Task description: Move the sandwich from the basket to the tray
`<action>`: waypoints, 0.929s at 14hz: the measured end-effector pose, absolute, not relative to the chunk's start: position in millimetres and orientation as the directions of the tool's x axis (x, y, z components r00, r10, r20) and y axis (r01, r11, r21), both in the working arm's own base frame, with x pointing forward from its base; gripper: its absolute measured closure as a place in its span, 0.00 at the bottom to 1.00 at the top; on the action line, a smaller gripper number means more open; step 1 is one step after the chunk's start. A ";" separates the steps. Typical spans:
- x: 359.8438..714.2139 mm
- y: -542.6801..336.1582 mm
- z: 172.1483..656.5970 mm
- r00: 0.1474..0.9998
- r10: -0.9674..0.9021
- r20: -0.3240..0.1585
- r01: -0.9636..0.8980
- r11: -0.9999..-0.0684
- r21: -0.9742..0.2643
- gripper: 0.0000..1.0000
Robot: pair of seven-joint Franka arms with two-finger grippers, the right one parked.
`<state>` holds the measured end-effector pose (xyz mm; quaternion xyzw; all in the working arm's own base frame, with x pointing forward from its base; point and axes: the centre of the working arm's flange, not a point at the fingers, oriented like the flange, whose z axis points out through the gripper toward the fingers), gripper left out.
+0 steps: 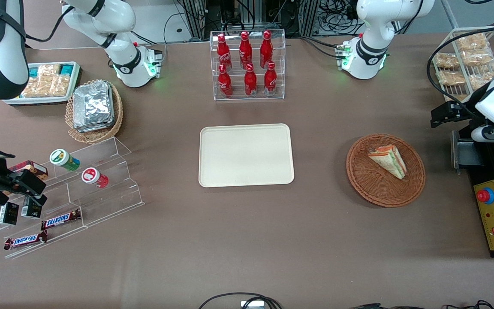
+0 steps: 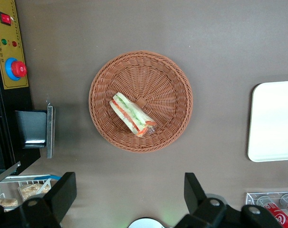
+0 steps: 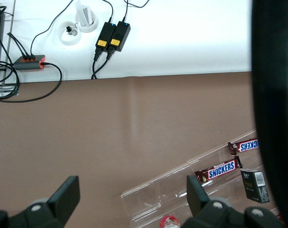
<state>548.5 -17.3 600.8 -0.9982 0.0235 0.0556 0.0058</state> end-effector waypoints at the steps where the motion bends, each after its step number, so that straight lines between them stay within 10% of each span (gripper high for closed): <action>1: 548.2 -17.3 600.5 0.992 -0.046 -0.114 -0.048 -0.999 -0.009 0.00; 13: 540.5 -8.1 523.4 0.979 0.038 -0.199 0.034 -0.999 -0.023 0.00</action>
